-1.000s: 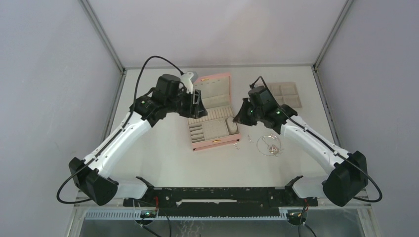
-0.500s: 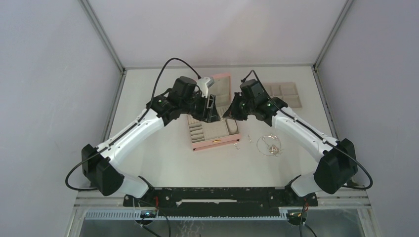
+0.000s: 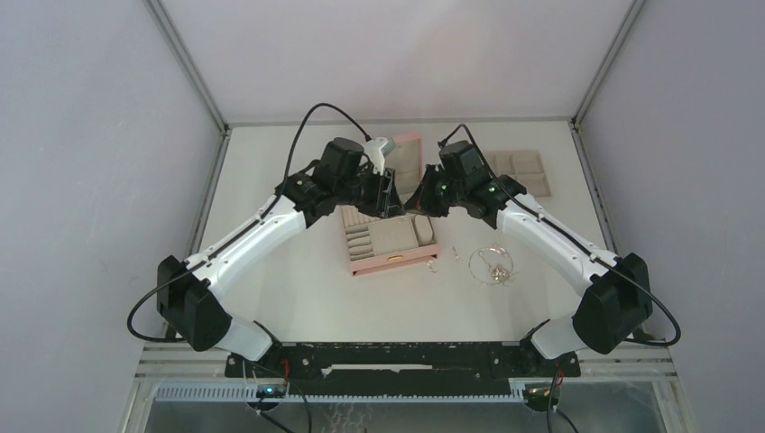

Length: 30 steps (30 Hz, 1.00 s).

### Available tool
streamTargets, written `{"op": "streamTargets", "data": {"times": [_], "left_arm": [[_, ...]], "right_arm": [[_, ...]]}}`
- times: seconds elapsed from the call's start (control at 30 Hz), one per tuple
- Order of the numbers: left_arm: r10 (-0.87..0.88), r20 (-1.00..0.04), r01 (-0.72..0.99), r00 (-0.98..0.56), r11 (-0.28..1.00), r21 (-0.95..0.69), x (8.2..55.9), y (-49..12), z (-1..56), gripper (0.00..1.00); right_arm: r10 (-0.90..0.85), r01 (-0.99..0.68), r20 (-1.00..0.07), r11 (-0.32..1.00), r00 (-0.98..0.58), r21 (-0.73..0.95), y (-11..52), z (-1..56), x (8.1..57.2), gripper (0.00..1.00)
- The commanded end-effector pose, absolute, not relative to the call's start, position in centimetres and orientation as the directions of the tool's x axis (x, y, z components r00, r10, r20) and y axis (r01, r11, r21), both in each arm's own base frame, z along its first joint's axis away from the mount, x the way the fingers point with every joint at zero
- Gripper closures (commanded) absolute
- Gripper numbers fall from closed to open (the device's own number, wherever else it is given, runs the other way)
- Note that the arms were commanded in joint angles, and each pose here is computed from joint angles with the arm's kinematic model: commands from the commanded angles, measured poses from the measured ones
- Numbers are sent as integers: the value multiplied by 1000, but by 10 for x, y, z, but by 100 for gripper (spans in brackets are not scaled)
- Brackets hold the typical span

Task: Organize the mixed jewelry
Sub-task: Pick up the jewelry from the center of the board.

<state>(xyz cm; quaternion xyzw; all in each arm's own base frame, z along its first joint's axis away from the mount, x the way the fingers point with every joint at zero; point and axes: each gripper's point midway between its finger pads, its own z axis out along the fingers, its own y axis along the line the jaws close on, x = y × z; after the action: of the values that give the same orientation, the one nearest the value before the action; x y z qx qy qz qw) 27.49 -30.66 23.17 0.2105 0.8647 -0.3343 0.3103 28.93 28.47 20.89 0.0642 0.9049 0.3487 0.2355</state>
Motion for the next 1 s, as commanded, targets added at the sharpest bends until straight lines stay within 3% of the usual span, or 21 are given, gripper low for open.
{"op": "streamTargets", "data": {"times": [0.0, 0.73, 0.97], "left_arm": [[118, -706, 579, -698, 674, -460, 281, -314, 238, 57], [60, -702, 561, -710, 650, -512, 281, -313, 236, 64], [55, -703, 562, -709, 647, -516, 281, -312, 237, 72]], "right_arm": [[308, -73, -389, 696, -868, 715, 293, 235, 297, 100], [323, -57, -344, 651, -881, 757, 295, 238, 300, 100], [322, -61, -346, 648, -881, 759, 296, 239, 300, 100]]}}
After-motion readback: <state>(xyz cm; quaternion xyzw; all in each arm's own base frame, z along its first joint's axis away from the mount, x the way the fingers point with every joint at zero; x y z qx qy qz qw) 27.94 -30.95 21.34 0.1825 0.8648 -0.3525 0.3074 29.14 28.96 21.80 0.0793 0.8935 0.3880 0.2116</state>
